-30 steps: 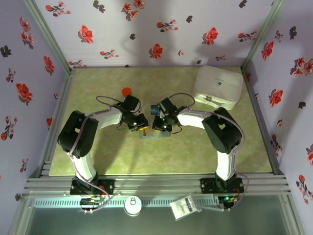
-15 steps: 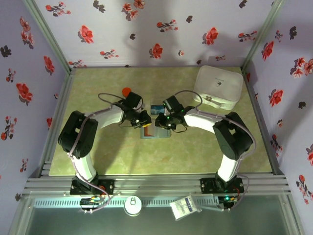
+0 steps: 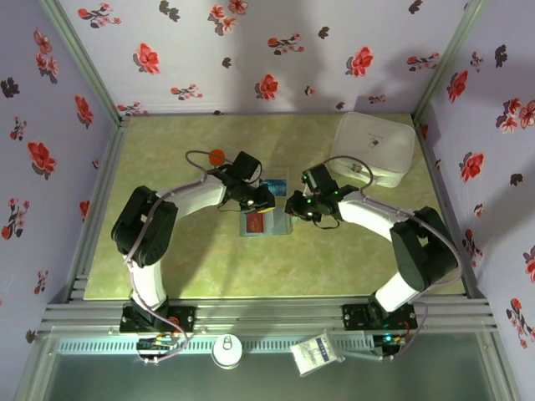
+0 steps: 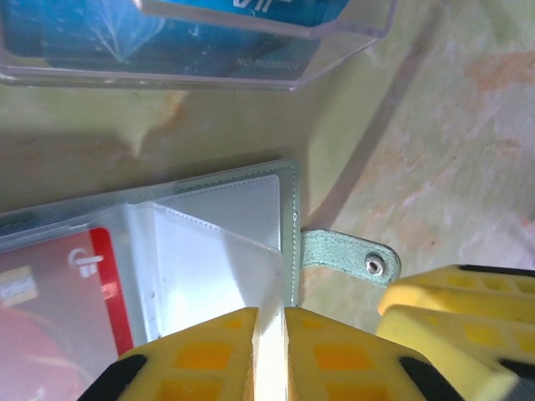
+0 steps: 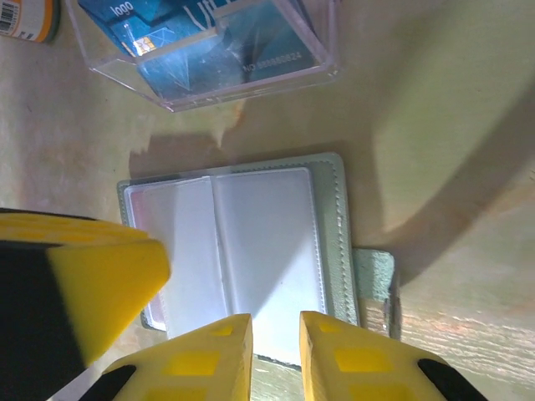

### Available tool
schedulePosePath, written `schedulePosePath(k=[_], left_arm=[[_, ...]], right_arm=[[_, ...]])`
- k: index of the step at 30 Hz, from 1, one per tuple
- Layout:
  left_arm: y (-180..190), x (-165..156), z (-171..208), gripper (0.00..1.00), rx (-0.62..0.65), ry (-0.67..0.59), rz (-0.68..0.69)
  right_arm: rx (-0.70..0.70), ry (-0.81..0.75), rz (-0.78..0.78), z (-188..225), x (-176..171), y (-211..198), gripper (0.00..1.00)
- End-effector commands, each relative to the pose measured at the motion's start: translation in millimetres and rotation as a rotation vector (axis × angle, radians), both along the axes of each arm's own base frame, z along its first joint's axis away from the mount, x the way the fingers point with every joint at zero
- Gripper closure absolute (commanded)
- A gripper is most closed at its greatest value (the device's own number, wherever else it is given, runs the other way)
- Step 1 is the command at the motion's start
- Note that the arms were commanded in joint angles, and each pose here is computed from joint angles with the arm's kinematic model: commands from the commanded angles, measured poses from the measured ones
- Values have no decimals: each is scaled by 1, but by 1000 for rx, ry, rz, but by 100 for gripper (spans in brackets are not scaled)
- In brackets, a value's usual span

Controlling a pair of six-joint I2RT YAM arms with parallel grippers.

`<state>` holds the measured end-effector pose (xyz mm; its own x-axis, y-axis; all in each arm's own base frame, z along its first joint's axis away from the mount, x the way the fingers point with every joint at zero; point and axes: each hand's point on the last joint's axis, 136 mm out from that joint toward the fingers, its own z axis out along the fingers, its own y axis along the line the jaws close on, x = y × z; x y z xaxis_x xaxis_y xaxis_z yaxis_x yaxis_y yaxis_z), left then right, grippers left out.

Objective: Take the credit cards out of the card holder

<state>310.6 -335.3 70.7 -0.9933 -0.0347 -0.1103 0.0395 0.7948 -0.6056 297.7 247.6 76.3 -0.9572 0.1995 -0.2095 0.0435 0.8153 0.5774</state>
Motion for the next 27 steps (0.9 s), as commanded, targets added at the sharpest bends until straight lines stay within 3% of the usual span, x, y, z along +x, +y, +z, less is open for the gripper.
schedulePosePath(k=[1, 15, 27], left_arm=[[-5, -5, -12, 85, 31, 52, -13], [-14, -5, -30, 85, 34, 79, -18], [-15, 14, 11, 74, -16, -14, -17]], right_arm=[[-23, -16, -4, 2, -3, -11, 77], [-24, 9, -5, -3, -8, -14, 76], [-2, 11, 5, 2, 0, -6, 75]])
